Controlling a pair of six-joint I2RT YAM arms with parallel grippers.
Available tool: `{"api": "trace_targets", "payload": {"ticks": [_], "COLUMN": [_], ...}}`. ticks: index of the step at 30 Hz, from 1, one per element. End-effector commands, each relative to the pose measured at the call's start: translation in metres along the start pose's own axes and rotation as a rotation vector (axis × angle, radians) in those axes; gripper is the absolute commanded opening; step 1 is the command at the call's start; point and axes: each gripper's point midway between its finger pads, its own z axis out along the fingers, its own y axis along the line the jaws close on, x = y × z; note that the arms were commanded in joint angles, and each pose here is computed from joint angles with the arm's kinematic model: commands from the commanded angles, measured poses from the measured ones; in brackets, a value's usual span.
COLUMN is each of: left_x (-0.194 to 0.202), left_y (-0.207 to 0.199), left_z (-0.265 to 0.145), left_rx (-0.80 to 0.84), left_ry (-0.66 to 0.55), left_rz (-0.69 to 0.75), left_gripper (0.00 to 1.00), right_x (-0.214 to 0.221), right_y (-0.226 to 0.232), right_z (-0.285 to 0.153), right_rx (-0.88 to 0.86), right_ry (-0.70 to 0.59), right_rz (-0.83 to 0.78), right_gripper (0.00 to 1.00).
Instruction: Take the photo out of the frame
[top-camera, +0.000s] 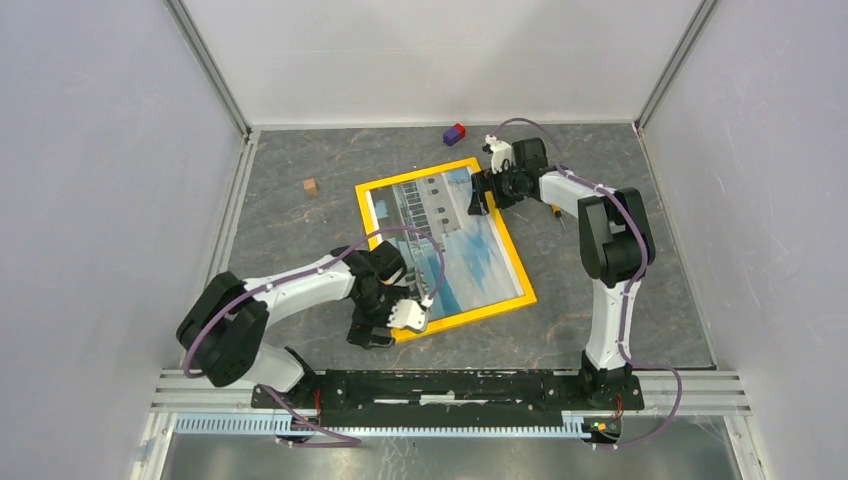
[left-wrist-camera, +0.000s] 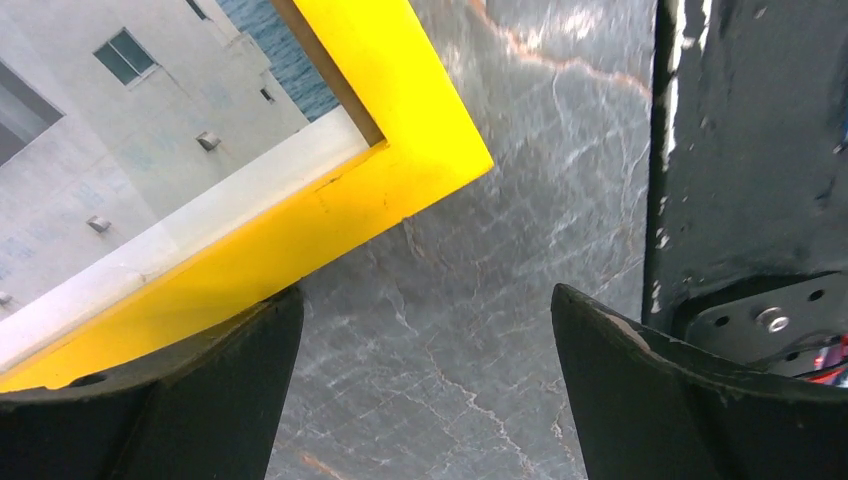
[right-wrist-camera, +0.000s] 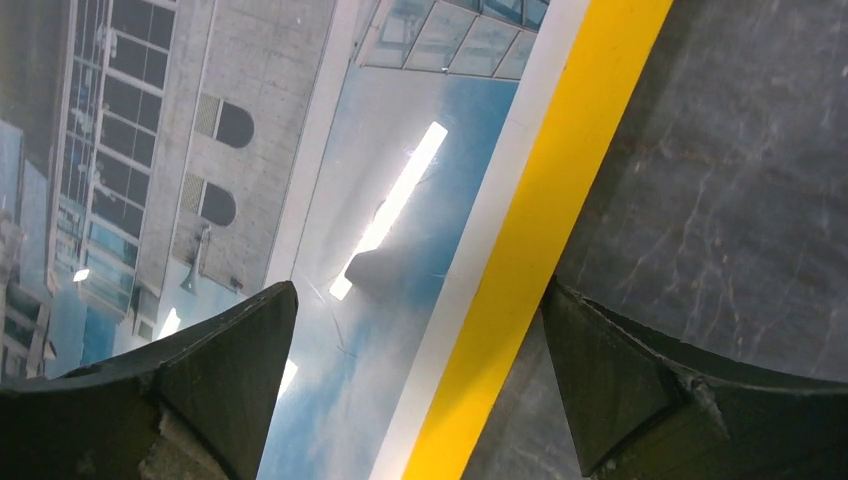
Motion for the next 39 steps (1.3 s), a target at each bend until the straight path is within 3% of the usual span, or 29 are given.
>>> {"api": "trace_targets", "payload": {"ticks": [1,15,20,25,30,35,39], "left_x": [-0.056,-0.151,-0.195,-0.207,-0.172,-0.124,-0.124], "left_y": [0.021,0.064,0.081,0.08,0.065,0.077,0.074], "left_z": [-0.002,0.012,0.011,-0.011,-0.048,-0.054,-0.042], "left_rx": [-0.026,-0.082,-0.131,-0.137,-0.178,-0.265,-0.269], "left_ry": [-0.133,-0.173,-0.238,-0.262,-0.182,-0.109,-0.14], "left_rz": [-0.02,-0.029,-0.054,-0.081,-0.056,-0.129,-0.16], "left_gripper": [1.0,1.0,1.0,1.0,1.0,1.0,1.0], "right_x": [-0.013,-0.048,-0.062,-0.108,-0.148,-0.115,-0.06], "right_y": [0.027,0.104,0.137,0.144,0.107,0.074,0.061], "right_z": [0.023,0.084,0.087,0.039,-0.05,-0.108,-0.13], "right_rx": [-0.09,-0.256,-0.342,-0.305,-0.18,-0.102,-0.067], "right_ry": [0.01,-0.066,-0.109,-0.223,-0.385,-0.389,-0.322], "right_rz": [-0.063,-0.266,-0.317,-0.406,-0.342,-0.241,-0.154], "right_gripper": [0.98,0.98,0.98,0.98,0.98,0.98,0.98]}}
